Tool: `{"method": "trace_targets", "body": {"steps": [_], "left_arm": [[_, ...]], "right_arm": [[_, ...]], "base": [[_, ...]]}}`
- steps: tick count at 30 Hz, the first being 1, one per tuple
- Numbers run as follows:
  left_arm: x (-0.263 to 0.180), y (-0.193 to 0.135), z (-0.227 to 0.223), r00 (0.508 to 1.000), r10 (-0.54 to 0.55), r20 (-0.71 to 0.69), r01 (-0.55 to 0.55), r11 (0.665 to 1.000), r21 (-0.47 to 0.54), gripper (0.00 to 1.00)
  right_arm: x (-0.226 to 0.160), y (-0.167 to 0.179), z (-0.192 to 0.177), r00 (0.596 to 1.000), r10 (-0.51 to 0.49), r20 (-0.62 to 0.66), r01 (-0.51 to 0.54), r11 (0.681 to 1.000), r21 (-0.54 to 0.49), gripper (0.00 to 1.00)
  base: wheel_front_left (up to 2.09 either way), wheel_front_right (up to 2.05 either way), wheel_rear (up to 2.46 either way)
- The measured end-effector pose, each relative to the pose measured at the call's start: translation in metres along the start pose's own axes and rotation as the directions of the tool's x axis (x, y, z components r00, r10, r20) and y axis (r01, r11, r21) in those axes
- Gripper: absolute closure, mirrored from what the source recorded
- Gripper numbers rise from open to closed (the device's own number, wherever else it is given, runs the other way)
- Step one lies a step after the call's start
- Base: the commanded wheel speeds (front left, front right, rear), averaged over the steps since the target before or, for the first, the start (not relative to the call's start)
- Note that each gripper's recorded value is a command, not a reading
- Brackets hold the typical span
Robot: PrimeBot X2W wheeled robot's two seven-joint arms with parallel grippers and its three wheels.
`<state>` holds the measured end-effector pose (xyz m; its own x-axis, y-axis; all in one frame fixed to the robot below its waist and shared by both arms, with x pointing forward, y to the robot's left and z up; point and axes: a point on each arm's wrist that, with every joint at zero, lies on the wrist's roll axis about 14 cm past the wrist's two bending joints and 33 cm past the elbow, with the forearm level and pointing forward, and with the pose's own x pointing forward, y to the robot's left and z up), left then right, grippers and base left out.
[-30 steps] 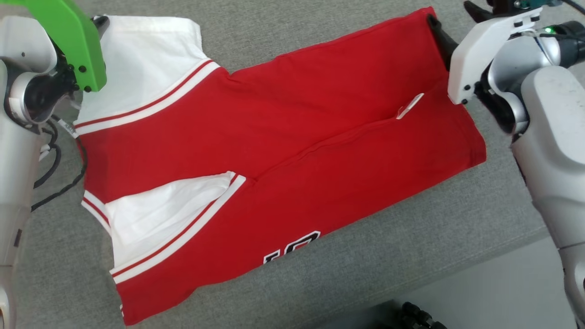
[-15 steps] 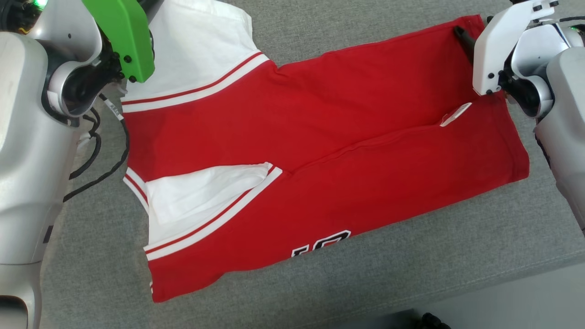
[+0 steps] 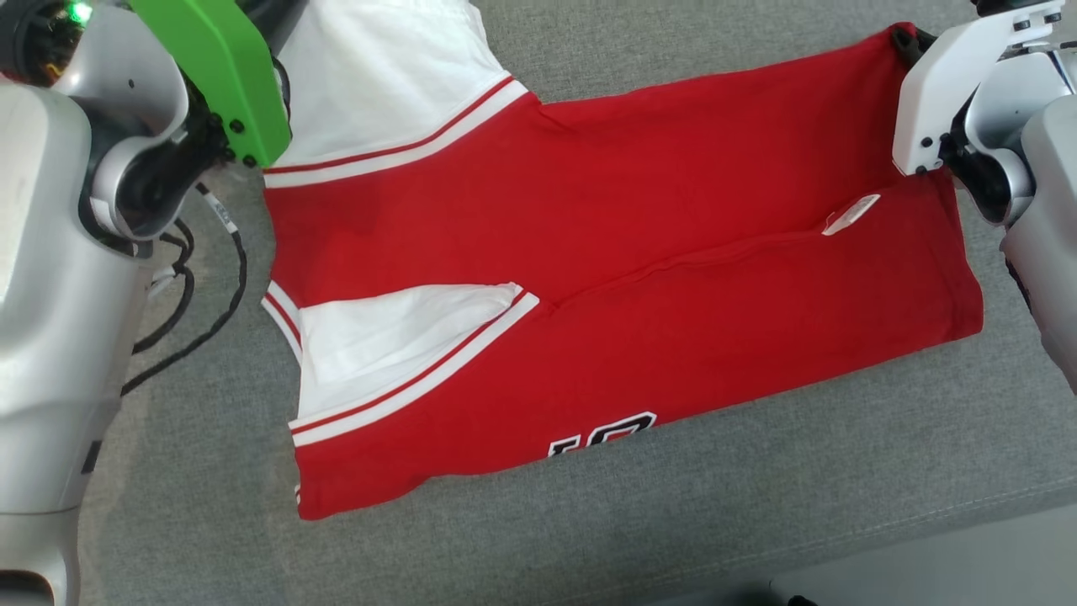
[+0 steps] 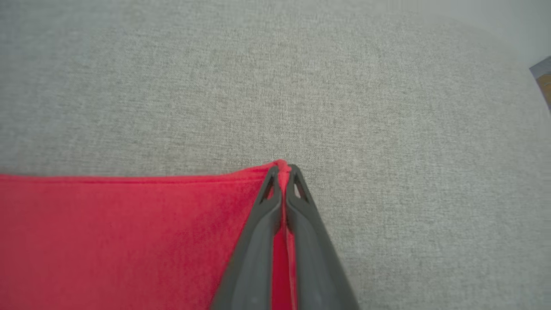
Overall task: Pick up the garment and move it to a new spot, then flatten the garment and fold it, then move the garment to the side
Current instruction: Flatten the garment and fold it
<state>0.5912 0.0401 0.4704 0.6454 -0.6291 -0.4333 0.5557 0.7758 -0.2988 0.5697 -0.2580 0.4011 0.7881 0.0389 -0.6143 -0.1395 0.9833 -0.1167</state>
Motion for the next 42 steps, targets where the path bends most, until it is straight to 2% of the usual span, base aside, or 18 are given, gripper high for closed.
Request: {"method": "trace_targets", "body": {"steps": [11,19,26,33,34,35,36,37,38,39,42], "left_arm": [[-0.064,-0.058,-0.003,0.983,-0.109,0.151,0.111,0.994,-0.006,1.0],[-0.122,-0.097,-0.046,0.974,-0.104,0.199,0.127,0.986,-0.107,1.0],[-0.146,-0.103,-0.093,0.985,-0.03,0.172,0.072,0.969,-0.237,1.0],[-0.138,-0.093,-0.129,0.992,0.034,0.119,0.002,0.957,-0.291,1.0],[-0.137,-0.09,-0.133,0.992,0.046,0.116,-0.009,0.954,-0.3,0.74],[-0.135,-0.088,-0.136,0.992,0.057,0.115,-0.019,0.951,-0.307,0.25],[-0.133,-0.086,-0.14,0.992,0.066,0.108,-0.03,0.951,-0.307,0.0],[-0.132,-0.085,-0.144,0.992,0.073,0.103,-0.038,0.951,-0.305,0.0],[-0.132,-0.082,-0.147,0.991,0.09,0.103,-0.054,0.95,-0.309,0.0],[-0.132,-0.081,-0.15,0.989,0.103,0.105,-0.065,0.945,-0.321,0.0],[-0.136,-0.078,-0.15,0.979,0.15,0.141,-0.092,0.932,-0.35,0.0]], "right_arm": [[-0.042,0.008,0.002,0.983,0.027,0.184,-0.029,1.0,0.009,1.0],[-0.075,0.007,-0.014,0.967,0.022,0.255,-0.04,0.997,0.068,1.0],[-0.087,0.019,-0.024,0.961,0.035,0.275,-0.066,0.992,0.105,1.0],[-0.094,0.018,-0.041,0.966,0.005,0.257,-0.044,0.988,0.145,1.0],[-0.095,0.018,-0.043,0.967,0.002,0.253,-0.04,0.989,0.142,1.0],[-0.096,0.018,-0.044,0.967,-0.003,0.255,-0.035,0.989,0.145,0.9],[-0.097,0.019,-0.046,0.967,-0.007,0.255,-0.033,0.987,0.155,0.65],[-0.098,0.02,-0.047,0.967,-0.012,0.255,-0.031,0.986,0.163,0.49],[-0.1,0.02,-0.049,0.966,-0.019,0.257,-0.029,0.983,0.18,0.06],[-0.102,0.021,-0.051,0.965,-0.024,0.26,-0.027,0.981,0.191,0.0],[-0.107,0.018,-0.055,0.959,-0.053,0.279,-0.011,0.975,0.223,0.0]], "base": [[0.0,0.0,0.0],[0.0,0.0,0.0],[0.0,0.0,0.0],[0.0,0.0,0.0],[0.0,0.0,0.0],[0.0,0.0,0.0],[0.0,0.0,0.0],[0.0,0.0,0.0],[0.0,0.0,0.0],[0.0,0.0,0.0],[0.0,0.0,0.0]]}}
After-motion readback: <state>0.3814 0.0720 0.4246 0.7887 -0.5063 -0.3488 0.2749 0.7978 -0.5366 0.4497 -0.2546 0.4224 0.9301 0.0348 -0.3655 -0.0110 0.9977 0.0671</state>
